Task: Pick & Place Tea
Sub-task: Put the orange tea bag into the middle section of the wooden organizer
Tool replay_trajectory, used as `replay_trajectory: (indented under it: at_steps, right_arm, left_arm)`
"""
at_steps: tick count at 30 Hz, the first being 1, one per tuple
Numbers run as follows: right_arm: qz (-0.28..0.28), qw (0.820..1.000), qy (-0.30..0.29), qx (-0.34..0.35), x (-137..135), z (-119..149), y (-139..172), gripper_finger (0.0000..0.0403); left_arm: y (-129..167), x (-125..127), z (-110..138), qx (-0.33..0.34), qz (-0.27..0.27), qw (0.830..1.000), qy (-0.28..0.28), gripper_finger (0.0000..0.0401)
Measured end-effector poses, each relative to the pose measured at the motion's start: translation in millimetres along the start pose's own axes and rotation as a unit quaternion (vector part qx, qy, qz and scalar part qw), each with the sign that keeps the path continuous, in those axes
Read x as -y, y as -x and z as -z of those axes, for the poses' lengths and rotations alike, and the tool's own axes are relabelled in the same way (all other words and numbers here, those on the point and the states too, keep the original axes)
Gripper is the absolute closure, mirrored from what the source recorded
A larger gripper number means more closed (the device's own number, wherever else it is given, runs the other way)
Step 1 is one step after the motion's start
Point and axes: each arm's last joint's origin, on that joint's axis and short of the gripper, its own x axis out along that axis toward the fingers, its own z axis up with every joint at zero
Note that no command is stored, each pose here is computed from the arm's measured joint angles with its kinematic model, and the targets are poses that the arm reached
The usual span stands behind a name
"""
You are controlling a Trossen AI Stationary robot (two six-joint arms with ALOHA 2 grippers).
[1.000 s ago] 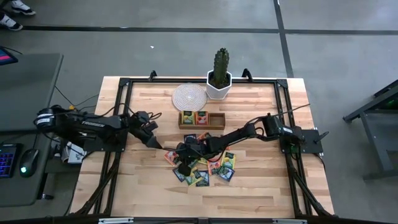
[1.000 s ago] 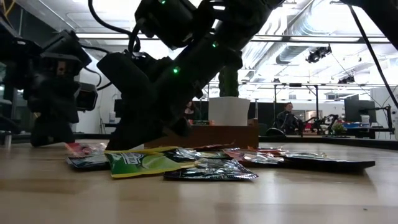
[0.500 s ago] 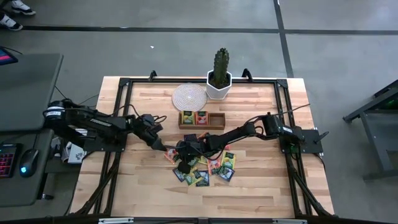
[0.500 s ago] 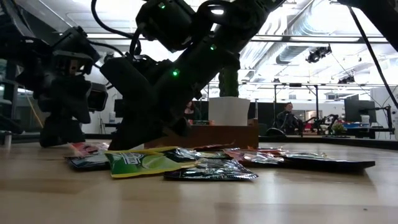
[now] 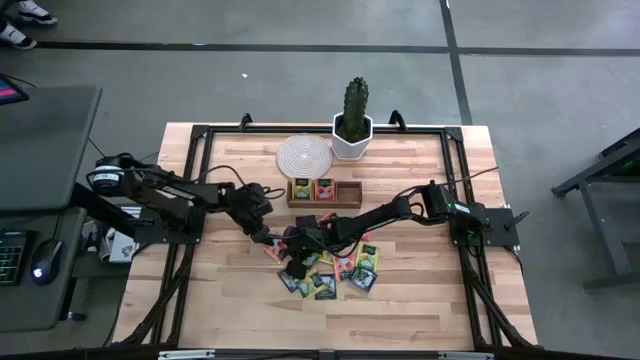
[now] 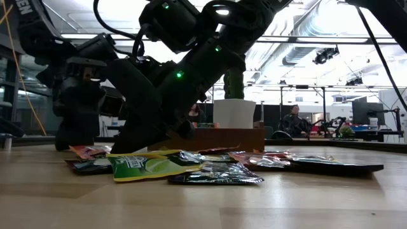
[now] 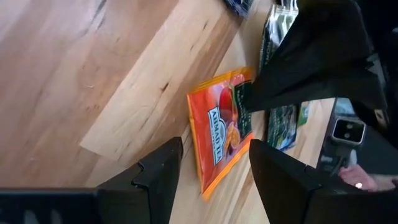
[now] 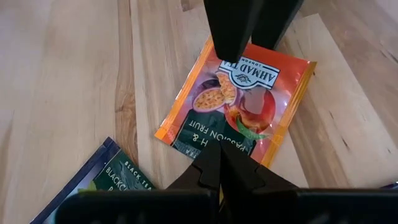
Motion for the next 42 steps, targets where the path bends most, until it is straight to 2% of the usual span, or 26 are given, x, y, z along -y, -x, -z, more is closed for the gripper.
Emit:
replay_trajectory:
  at_steps: [19,23,32,42]
  right_arm:
    - [0.009,1.0,-0.005,0.022,2.6,-3.9,-0.6,0.0403]
    - [0.007,1.0,-0.005,0.023,3.3,-4.4,-0.6,0.0403]
    - [0.007,1.0,-0.013,0.023,3.3,-4.6,-0.6,0.0403]
    - [0.007,0.999,-0.021,0.028,2.4,-7.0,1.3,0.0403]
  left_arm:
    - [-1.4,0.1,0.0,-0.007,0.013,1.0,-0.012,0.0212]
    - [-1.5,-0.1,-0.2,-0.002,0.009,1.0,-0.012,0.025]
    - [-1.6,-0.7,-0.3,0.004,0.0,1.0,-0.019,0.0388]
    - [-0.7,-0.4,-1.2,0.013,-0.003,0.998,-0.064,0.0399]
